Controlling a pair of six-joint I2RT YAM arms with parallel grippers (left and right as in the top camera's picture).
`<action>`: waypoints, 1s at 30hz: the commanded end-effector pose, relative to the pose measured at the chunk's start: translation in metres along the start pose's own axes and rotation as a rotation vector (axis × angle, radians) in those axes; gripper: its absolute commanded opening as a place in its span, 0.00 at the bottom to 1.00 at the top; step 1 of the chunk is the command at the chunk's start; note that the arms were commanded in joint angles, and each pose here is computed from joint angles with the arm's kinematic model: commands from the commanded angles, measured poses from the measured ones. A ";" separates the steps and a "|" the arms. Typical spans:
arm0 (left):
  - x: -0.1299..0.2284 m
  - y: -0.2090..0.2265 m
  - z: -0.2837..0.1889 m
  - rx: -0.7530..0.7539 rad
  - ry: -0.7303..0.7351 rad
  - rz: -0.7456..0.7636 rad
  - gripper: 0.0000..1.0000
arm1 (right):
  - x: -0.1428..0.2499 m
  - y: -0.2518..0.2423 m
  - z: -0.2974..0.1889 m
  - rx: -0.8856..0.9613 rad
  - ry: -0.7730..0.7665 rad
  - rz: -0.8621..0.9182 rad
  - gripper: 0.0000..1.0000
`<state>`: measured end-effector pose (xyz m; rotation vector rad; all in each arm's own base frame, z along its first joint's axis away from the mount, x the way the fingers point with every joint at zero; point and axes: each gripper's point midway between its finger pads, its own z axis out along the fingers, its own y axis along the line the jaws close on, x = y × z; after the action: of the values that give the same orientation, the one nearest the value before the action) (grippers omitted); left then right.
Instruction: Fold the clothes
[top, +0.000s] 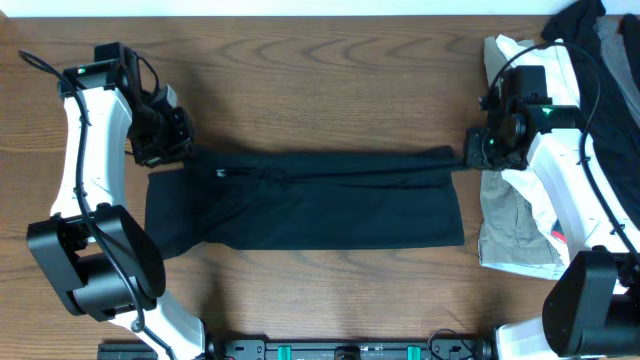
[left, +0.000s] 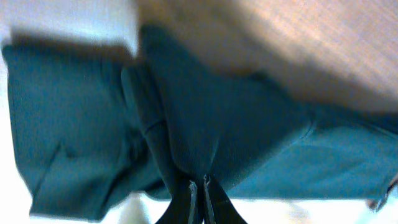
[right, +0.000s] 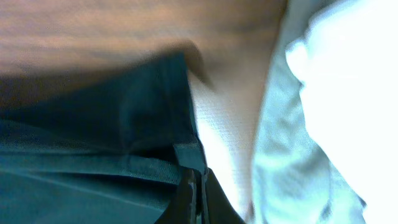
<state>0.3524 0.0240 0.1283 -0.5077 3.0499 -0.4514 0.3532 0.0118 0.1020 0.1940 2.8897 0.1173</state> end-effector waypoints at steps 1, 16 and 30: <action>0.012 0.007 -0.006 -0.038 0.035 -0.017 0.06 | 0.005 -0.026 -0.008 0.128 0.008 -0.001 0.01; 0.061 0.013 -0.010 -0.066 0.232 -0.073 0.06 | 0.049 -0.035 -0.011 0.173 0.183 -0.001 0.04; 0.106 0.035 0.024 -0.123 0.404 -0.115 0.06 | 0.062 -0.037 -0.009 0.179 0.230 -0.002 0.06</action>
<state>0.2504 0.0123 0.1013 -0.6629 3.4527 -0.4415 0.2909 -0.0079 0.0901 0.2226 3.1347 -0.0793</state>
